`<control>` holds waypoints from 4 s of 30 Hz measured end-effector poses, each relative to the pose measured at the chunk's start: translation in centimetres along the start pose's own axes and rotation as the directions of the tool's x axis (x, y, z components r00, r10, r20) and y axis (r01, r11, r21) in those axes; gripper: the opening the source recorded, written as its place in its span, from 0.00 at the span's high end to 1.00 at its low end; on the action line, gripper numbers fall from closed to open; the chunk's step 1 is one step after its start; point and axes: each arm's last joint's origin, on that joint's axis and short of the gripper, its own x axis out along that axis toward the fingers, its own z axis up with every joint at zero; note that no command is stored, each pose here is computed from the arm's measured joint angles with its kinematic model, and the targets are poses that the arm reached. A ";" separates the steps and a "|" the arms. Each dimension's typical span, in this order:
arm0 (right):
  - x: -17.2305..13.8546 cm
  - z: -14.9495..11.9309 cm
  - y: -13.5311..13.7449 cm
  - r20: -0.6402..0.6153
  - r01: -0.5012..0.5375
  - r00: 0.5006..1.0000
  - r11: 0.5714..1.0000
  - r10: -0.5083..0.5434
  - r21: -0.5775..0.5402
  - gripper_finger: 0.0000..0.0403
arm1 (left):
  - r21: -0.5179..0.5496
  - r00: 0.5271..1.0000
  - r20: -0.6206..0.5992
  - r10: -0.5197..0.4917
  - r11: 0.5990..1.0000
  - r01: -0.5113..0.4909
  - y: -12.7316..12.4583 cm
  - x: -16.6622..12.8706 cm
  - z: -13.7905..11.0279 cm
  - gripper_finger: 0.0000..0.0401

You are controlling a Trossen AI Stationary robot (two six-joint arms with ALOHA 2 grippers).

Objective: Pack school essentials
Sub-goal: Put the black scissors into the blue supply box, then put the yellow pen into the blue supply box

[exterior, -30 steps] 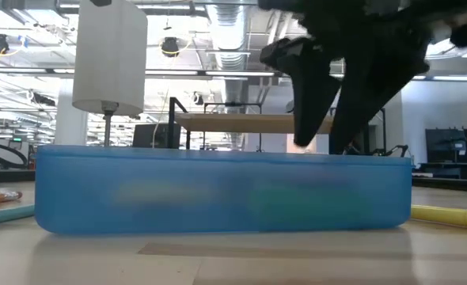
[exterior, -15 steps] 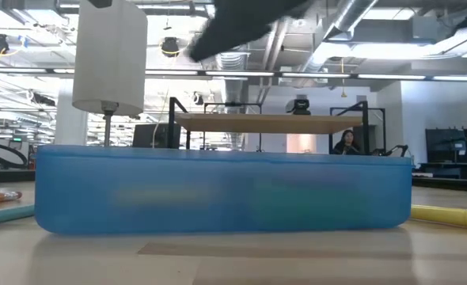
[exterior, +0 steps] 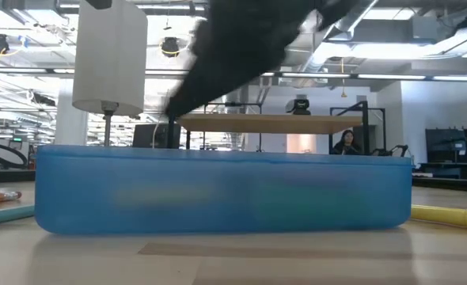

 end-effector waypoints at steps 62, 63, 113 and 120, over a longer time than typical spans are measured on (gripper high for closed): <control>-3.9 -3.4 1.2 -0.409 0.026 0.912 0.987 0.043 0.161 0.99 | 0.000 1.000 -0.010 0.011 1.000 -0.011 0.0 0.1 -0.1 0.84; -4.1 -3.3 1.2 -0.410 0.026 0.911 0.987 0.043 0.161 0.99 | 0.000 1.000 -0.010 0.011 1.000 -0.011 0.0 0.1 -0.1 0.84; -9.5 -9.4 8.5 -0.268 0.074 0.951 0.725 0.156 0.685 0.37 | -0.025 1.000 -0.004 0.021 0.999 -0.021 0.0 0.1 -0.1 0.84; -9.4 -9.4 8.2 -0.280 0.121 0.950 0.656 0.142 0.745 0.37 | -0.023 1.000 -0.008 0.021 1.000 -0.021 0.0 0.0 -0.1 0.84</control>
